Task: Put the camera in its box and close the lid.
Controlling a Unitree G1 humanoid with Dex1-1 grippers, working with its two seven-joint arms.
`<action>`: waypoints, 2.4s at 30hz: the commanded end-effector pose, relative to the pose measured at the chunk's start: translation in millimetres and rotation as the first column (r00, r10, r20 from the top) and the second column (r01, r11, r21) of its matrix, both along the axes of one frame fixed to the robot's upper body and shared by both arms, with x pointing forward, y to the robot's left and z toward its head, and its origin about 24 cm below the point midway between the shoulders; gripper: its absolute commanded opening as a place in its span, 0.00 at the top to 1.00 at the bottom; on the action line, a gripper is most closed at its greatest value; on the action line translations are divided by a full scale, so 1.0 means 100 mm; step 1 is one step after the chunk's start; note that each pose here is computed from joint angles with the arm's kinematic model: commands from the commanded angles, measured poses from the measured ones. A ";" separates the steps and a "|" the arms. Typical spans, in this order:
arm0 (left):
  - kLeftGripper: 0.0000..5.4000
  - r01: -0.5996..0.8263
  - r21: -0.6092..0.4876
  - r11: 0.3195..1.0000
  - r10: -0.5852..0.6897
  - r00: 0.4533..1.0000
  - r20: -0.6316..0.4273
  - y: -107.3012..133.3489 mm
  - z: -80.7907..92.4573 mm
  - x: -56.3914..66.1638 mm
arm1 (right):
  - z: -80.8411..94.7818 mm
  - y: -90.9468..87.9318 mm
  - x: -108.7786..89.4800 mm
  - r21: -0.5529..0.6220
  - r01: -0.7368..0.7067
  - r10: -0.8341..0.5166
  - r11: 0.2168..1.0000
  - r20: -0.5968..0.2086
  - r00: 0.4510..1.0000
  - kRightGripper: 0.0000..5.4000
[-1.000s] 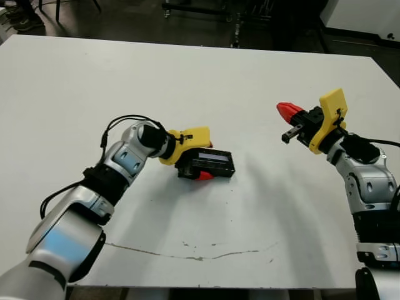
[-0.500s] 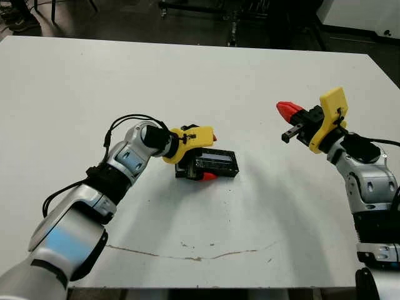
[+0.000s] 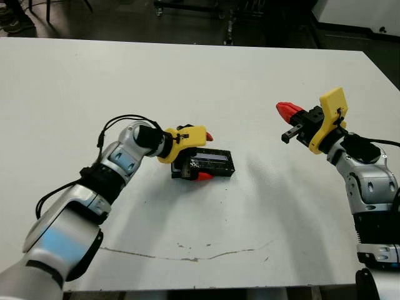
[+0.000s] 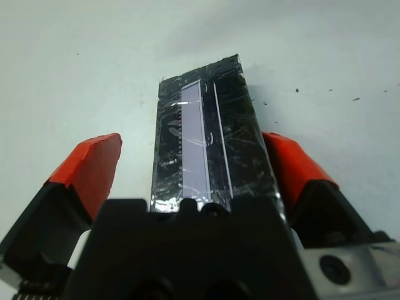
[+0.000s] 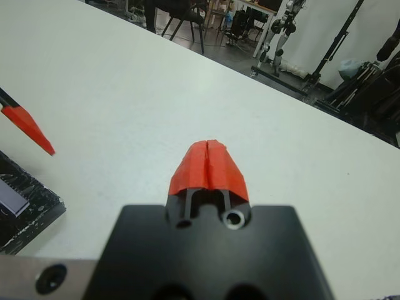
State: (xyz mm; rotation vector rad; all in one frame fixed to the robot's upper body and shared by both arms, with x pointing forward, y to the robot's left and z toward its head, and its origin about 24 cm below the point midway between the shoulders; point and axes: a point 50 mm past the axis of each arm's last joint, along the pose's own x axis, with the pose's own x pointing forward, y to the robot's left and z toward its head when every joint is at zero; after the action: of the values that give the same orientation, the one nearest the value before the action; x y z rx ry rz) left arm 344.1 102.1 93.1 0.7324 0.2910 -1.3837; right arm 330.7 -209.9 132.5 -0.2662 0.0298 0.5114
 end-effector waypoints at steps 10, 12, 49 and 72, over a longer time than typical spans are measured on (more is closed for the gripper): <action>0.00 -0.081 0.113 0.990 0.104 0.970 -0.220 0.54 -0.38 -0.12 | -0.03 -0.05 -0.03 -0.012 0.010 -0.010 1.000 -0.018 1.000 1.00; 0.00 -0.076 0.102 0.992 0.099 0.967 -0.235 0.55 -0.39 -0.12 | -0.04 -0.05 -0.04 -0.007 0.007 -0.007 1.000 -0.018 1.000 1.00; 0.00 -0.335 -0.073 0.940 0.335 0.942 -0.006 1.60 0.85 -0.44 | -0.04 -0.05 -0.02 -0.017 0.015 -0.016 1.000 -0.032 0.999 1.00; 0.00 -0.262 -0.025 0.965 0.260 0.964 -0.061 0.46 1.43 -0.35 | -0.06 -0.06 -0.04 -0.012 0.041 -0.041 0.999 -0.036 0.999 1.00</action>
State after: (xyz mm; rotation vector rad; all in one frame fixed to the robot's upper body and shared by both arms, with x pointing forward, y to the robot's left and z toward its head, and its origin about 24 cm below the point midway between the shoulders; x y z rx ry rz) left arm 308.7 153.0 236.2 0.6033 0.3810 -1.1350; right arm 328.3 -211.5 131.9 -0.2869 0.0421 0.4911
